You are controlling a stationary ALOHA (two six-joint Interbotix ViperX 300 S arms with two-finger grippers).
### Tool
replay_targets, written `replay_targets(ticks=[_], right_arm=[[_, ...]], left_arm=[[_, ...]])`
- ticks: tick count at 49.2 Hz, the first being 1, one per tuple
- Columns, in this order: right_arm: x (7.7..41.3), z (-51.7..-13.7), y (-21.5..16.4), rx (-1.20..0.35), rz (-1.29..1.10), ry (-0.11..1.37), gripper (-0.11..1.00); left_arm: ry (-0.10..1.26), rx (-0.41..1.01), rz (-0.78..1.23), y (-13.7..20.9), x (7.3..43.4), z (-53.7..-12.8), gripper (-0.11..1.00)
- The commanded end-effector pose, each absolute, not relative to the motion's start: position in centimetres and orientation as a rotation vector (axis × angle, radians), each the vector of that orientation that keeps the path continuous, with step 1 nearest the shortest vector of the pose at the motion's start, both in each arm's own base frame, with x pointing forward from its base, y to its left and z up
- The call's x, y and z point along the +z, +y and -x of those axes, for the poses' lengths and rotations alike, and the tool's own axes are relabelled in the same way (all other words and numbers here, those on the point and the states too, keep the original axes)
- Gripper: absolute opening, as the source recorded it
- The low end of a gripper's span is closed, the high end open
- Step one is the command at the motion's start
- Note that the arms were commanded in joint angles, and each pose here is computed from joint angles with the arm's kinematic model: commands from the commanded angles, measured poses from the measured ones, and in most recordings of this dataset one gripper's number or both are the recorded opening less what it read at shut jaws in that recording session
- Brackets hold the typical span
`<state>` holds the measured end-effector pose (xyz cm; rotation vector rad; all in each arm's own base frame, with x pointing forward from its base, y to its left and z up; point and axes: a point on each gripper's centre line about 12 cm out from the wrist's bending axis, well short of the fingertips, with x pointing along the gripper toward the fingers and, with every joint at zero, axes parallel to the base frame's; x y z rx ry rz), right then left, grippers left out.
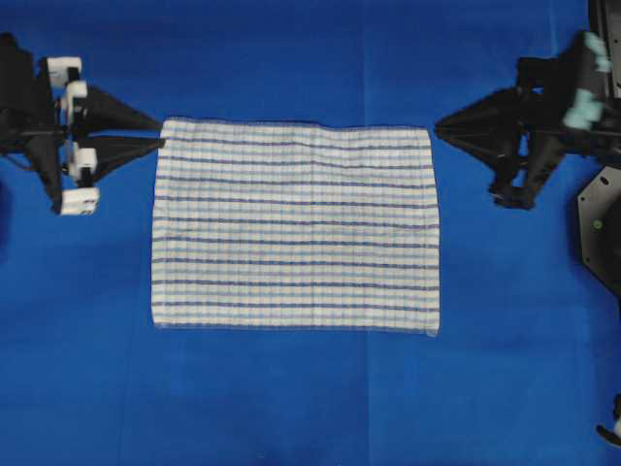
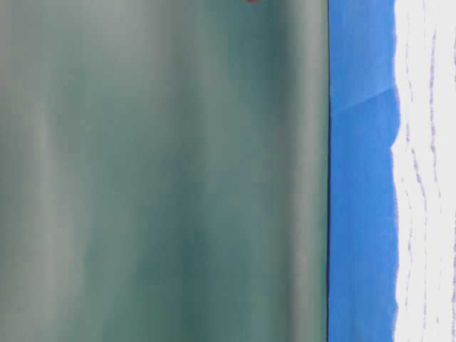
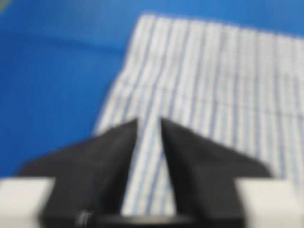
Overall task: Fold the blue towel.
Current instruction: 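Move both grippers to the towel's far corners and grasp them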
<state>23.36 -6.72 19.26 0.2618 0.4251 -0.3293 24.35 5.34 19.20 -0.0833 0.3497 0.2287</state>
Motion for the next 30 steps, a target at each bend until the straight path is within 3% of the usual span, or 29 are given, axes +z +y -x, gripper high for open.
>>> replay_targets(ticks=[1, 6, 10, 30], right_arm=[[18.4, -24.2, -7.8, -0.366, -0.276, 0.451, 0.48], [16.5, -24.6, -8.7, -0.402, -0.287, 0.483, 0.75], [15.0, -24.8, -9.3, -0.427, -0.296, 0.501, 0.74], [9.0, -25.2, -10.8, -0.529, -0.355, 0.586, 0.71]], left_arm=[[0.350, 0.267, 0.102, 6.4, 19.0, -24.9, 0.39], [0.395, 0.301, 0.118, 7.3, 17.4, -25.0, 0.69], [0.426, 0.324, 0.126, 7.9, 15.9, -25.0, 0.86], [0.526, 0.435, 0.163, 10.7, 10.2, -24.2, 0.82]])
